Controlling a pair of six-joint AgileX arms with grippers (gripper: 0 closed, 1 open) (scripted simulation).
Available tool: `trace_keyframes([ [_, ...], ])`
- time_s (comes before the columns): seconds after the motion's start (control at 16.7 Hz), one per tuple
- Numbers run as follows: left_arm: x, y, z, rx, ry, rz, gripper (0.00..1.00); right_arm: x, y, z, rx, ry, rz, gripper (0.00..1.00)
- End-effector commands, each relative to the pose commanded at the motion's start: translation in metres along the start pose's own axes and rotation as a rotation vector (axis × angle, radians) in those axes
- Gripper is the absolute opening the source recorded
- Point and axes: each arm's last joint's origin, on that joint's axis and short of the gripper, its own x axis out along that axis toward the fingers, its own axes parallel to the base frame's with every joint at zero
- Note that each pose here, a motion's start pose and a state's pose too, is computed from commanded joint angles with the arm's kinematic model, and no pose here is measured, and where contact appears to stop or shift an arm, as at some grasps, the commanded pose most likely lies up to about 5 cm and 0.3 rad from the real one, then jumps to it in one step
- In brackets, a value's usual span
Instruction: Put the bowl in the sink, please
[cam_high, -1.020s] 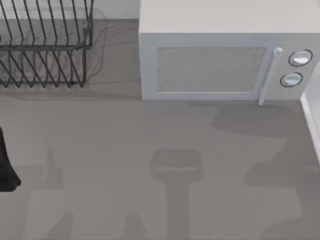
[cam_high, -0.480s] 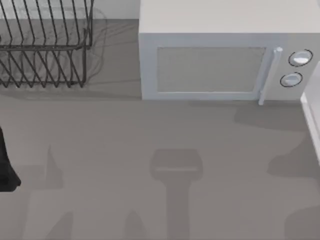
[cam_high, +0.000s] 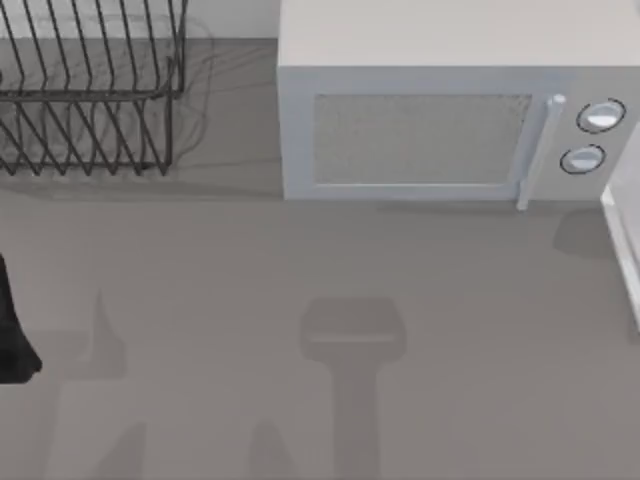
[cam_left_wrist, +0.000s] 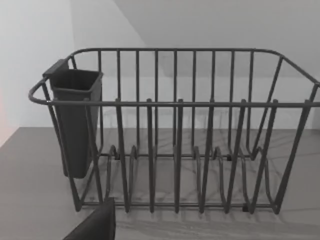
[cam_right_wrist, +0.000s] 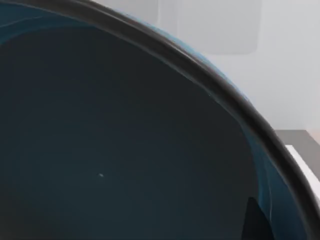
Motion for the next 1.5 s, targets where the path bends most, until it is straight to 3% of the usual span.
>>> trace_keyframes([
  [0.48, 0.0, 0.0, 0.0, 0.0, 0.0, 0.0, 1.0, -0.006, 0.005, -0.018, 0.007, 0.009, 0.001, 0.0],
  [1.26, 0.0, 0.0, 0.0, 0.0, 0.0, 0.0, 1.0, -0.006, 0.005, -0.018, 0.007, 0.009, 0.001, 0.98],
  [1.5, 0.0, 0.0, 0.0, 0.0, 0.0, 0.0, 1.0, -0.006, 0.005, -0.018, 0.007, 0.009, 0.001, 1.0],
])
